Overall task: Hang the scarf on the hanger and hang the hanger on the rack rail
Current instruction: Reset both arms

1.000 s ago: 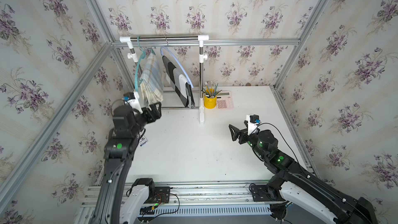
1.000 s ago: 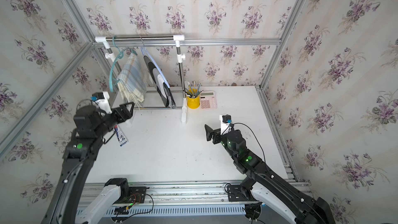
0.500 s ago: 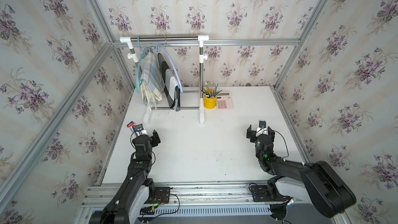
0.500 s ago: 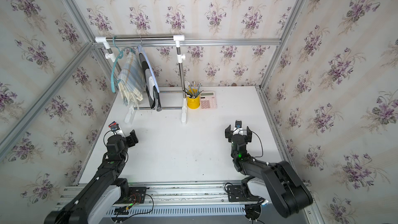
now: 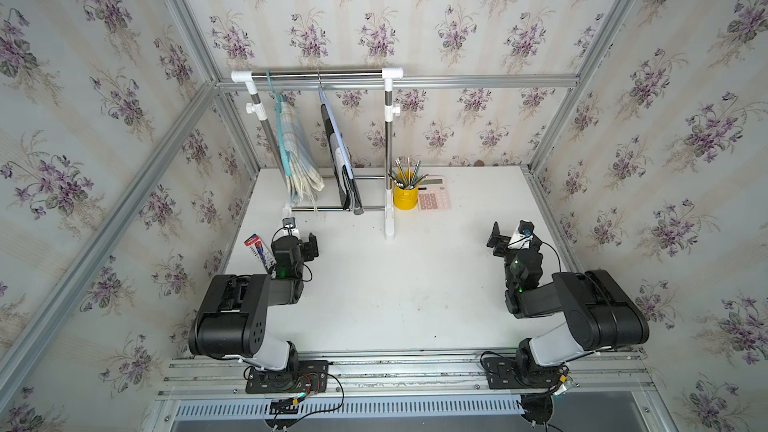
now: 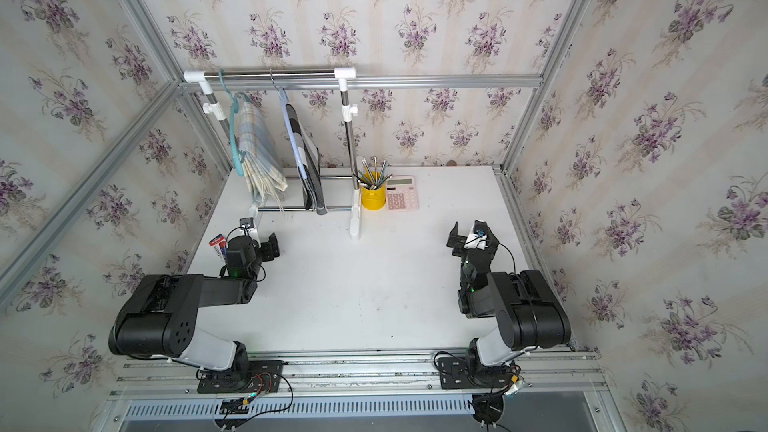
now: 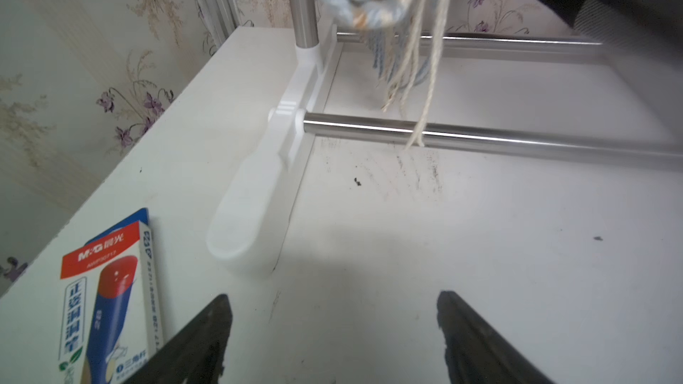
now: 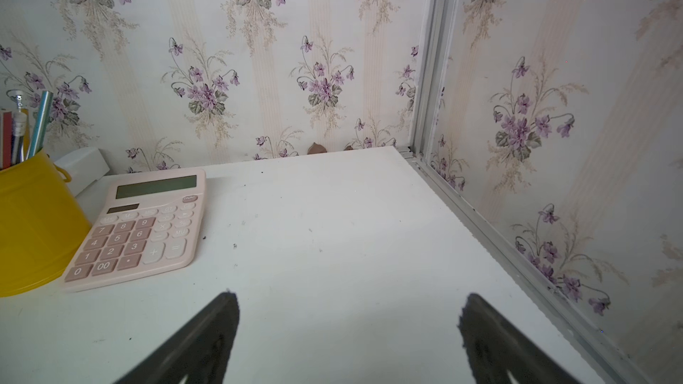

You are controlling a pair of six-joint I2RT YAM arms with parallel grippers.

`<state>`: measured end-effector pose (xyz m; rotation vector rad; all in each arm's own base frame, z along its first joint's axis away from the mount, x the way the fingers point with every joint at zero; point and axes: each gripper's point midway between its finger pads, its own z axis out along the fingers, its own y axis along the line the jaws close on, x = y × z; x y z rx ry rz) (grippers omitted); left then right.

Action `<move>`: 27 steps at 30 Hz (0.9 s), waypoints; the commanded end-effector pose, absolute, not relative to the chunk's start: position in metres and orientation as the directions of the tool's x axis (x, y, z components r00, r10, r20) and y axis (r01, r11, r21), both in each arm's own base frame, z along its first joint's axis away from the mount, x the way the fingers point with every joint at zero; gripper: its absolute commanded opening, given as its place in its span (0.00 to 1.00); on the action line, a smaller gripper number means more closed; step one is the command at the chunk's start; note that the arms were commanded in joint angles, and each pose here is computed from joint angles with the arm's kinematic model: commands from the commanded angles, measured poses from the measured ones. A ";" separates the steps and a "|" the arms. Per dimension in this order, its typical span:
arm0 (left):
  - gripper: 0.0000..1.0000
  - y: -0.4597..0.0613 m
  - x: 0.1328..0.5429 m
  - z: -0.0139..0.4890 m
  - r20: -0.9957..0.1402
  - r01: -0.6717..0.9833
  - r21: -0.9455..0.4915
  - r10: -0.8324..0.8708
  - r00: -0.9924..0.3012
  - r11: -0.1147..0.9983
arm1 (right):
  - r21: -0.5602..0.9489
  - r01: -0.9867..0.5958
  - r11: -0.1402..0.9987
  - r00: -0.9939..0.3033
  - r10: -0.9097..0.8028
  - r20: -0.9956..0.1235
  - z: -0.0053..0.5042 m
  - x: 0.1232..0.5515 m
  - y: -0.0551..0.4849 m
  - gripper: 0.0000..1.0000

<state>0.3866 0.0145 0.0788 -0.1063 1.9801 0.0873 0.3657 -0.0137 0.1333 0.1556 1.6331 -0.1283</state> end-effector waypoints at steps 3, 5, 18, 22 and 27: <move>0.90 0.004 0.396 0.093 -0.940 -0.042 0.025 0.009 -0.342 0.999 | 0.060 0.183 0.981 -0.048 0.069 -0.996 0.134 0.363 -0.015 1.00; 0.90 0.002 0.397 0.095 -0.943 -0.034 0.030 0.017 -0.333 0.999 | 0.056 0.165 0.985 -0.080 0.070 -0.994 0.130 0.367 -0.011 1.00; 0.90 0.003 0.397 0.095 -0.942 -0.035 0.029 0.016 -0.334 0.999 | 0.048 0.154 0.987 -0.081 0.061 -0.995 0.130 0.369 -0.009 1.00; 0.90 0.002 0.397 0.094 -0.942 -0.034 0.030 0.016 -0.335 0.999 | 0.048 0.153 0.987 -0.081 0.061 -0.995 0.130 0.370 -0.009 1.00; 0.90 0.003 0.397 0.095 -0.942 -0.035 0.029 0.016 -0.335 0.999 | 0.049 0.150 0.987 -0.084 0.063 -0.994 0.130 0.371 -0.009 1.00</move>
